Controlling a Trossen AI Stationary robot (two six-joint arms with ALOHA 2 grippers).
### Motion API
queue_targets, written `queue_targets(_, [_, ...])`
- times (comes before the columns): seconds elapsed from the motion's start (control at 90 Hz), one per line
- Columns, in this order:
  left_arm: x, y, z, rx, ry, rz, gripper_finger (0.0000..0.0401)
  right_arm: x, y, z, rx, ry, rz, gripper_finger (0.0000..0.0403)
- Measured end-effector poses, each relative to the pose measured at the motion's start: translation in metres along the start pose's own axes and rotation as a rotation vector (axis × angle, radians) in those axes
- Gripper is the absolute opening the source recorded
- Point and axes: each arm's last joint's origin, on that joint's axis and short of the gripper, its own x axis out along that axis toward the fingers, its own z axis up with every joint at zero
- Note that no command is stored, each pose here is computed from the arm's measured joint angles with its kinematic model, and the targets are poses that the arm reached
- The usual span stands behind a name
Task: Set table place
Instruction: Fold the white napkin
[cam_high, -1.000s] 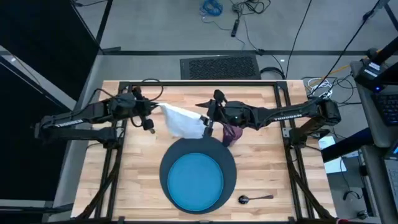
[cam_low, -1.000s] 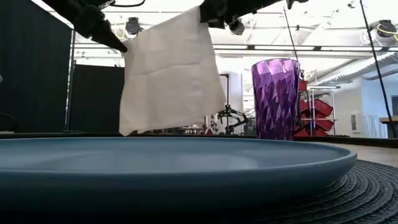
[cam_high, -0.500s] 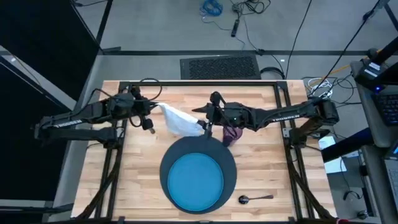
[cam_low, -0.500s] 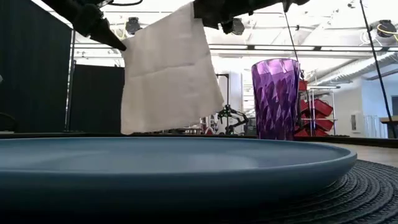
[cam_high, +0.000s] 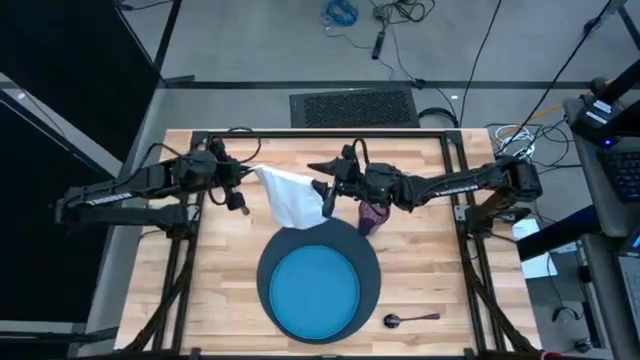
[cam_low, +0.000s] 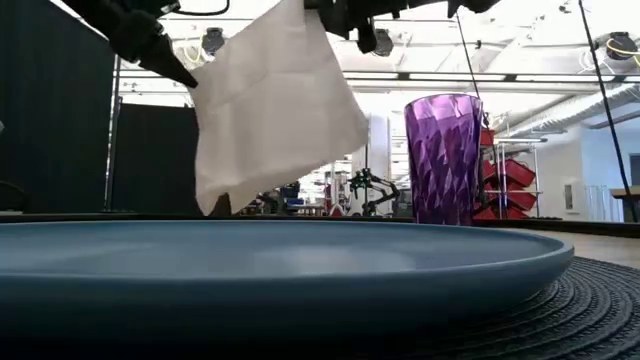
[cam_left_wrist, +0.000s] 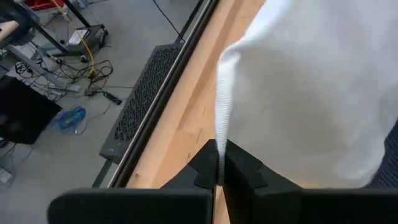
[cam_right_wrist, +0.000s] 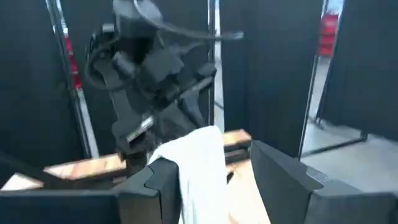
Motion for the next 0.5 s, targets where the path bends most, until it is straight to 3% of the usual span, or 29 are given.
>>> queue_targets(0.267, [0.000, 0.000, 0.000, -0.001, -0.002, 0.000, 0.0000, 0.000, -0.004, -0.011, -0.095, 0.105, -0.014, 0.0161])
queue_targets(0.422, [0.000, 0.000, 0.000, -0.006, -0.004, 0.001, 0.0000, -0.001, -0.004, -0.020, -0.079, 0.206, 0.040, 0.0161])
queue_targets(0.5, [0.000, 0.001, 0.002, -0.010, -0.020, 0.005, 0.0000, 0.000, -0.005, -0.018, -0.071, 0.182, 0.039, 0.0161])
